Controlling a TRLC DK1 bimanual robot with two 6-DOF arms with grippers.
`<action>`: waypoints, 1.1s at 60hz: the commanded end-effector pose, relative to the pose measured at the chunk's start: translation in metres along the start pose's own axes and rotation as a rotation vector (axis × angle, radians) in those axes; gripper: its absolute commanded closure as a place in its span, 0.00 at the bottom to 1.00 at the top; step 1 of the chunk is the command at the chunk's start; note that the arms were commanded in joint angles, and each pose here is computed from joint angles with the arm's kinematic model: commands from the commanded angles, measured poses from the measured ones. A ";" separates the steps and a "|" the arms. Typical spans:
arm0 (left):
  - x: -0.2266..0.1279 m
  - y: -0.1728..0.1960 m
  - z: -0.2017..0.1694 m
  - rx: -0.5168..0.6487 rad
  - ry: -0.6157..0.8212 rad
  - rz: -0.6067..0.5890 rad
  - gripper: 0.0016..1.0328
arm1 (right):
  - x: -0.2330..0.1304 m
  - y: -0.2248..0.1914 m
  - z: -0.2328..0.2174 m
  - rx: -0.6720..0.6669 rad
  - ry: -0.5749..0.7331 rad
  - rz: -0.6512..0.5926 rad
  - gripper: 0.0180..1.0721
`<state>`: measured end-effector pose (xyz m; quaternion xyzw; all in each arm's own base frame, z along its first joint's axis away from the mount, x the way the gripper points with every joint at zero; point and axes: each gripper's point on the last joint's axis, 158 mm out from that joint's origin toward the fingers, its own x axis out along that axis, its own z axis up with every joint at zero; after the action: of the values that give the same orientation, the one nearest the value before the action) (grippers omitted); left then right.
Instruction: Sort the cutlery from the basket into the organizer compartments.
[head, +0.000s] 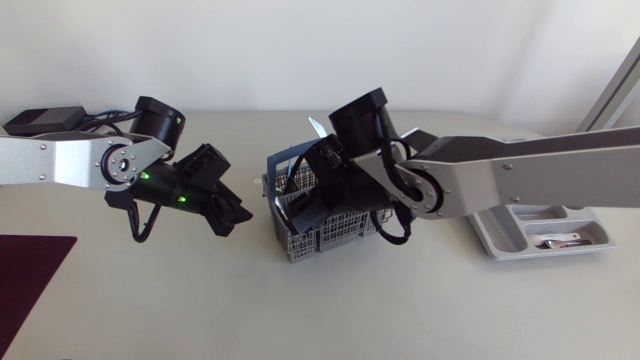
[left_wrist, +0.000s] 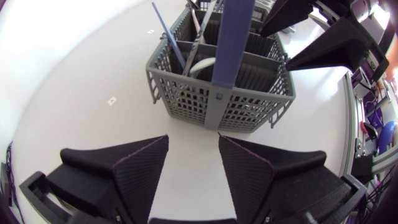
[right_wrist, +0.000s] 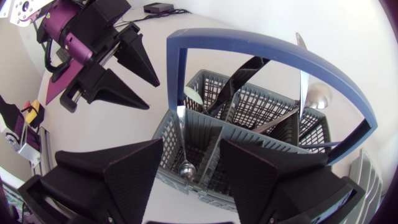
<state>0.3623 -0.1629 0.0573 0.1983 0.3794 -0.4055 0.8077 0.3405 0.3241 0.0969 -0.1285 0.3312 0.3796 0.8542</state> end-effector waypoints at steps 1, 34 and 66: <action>0.005 0.013 0.005 0.015 -0.020 -0.002 0.45 | 0.011 0.005 0.005 0.025 -0.003 0.009 0.36; 0.033 0.028 0.019 -0.017 -0.104 -0.095 0.45 | 0.046 0.006 -0.003 0.011 0.026 -0.033 0.37; 0.045 0.000 0.011 0.011 -0.099 -0.186 0.45 | 0.074 0.018 -0.022 -0.031 0.032 -0.019 0.67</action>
<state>0.3932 -0.1826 0.0400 0.1472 0.3508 -0.4690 0.7971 0.3666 0.3682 0.0601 -0.1369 0.3102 0.3690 0.8654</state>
